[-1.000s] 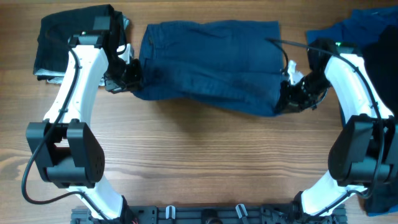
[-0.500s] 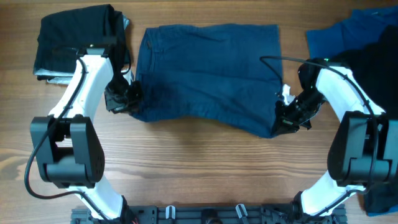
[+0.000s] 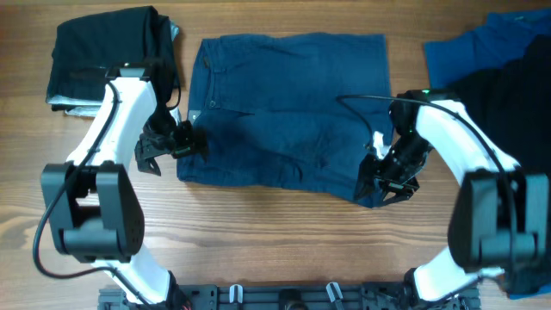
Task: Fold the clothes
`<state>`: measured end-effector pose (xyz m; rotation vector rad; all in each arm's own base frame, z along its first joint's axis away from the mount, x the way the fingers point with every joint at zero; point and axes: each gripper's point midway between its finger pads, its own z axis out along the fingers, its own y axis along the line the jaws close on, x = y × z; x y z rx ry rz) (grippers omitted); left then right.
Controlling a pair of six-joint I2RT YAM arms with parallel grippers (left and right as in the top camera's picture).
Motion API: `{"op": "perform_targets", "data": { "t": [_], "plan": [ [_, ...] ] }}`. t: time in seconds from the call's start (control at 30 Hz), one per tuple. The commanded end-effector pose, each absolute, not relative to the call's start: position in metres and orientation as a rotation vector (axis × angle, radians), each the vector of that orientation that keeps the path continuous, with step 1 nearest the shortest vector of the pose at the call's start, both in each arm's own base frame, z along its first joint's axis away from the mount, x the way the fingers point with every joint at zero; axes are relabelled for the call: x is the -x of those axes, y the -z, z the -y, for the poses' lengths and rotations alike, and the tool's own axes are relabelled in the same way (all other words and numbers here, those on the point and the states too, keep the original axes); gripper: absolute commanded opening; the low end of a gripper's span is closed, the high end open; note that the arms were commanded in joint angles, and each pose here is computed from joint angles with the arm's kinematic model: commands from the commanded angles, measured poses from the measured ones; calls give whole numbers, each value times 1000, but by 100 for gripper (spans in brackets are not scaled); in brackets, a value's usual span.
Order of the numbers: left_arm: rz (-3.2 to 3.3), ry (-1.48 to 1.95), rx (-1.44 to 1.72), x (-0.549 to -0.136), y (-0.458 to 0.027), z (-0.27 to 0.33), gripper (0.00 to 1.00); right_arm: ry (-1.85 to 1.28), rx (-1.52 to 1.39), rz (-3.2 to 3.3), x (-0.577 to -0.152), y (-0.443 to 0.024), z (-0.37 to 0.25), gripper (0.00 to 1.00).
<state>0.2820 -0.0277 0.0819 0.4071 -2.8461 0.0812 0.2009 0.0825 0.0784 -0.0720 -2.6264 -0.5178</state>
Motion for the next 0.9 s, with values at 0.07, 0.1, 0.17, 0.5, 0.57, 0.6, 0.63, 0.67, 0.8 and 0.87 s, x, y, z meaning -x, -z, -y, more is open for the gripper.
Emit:
{"op": "perform_targets", "data": {
  "t": [0.07, 0.1, 0.17, 0.5, 0.57, 0.6, 0.63, 0.67, 0.8, 0.87],
  "plan": [
    [3049, -258, -441, -304, -135, 39, 98, 601, 28, 2898, -227, -145, -86, 54],
    [3071, -314, -439, -307, -140, 44, 94, 607, 31, 2921, -227, -152, -86, 54],
    [3120, -393, -418, -318, -147, 54, 67, 575, 40, 2968, -229, -156, -82, 48],
    [3160, -412, -254, -316, -84, 89, 4, 595, 88, 3112, -263, -95, -82, 4],
    [3166, -419, -289, -316, -69, 88, 4, 599, 123, 3116, -261, -74, -81, 4],
    [3170, -421, -290, -315, -63, 88, 4, 605, 135, 3126, -261, -63, -82, 4],
    [3174, -423, -289, -314, -58, 88, 4, 611, 155, 3138, -262, -54, -81, 4],
    [3179, -422, -288, -314, -54, 87, 4, 617, 152, 3154, -263, -47, -82, 4],
    [3184, -422, -289, -314, -43, 87, 4, 630, 217, 3178, -264, -30, -81, 4],
    [3181, -420, -289, -312, -37, 87, 4, 634, 218, 3187, -261, -19, -81, 4]
  ]
}}
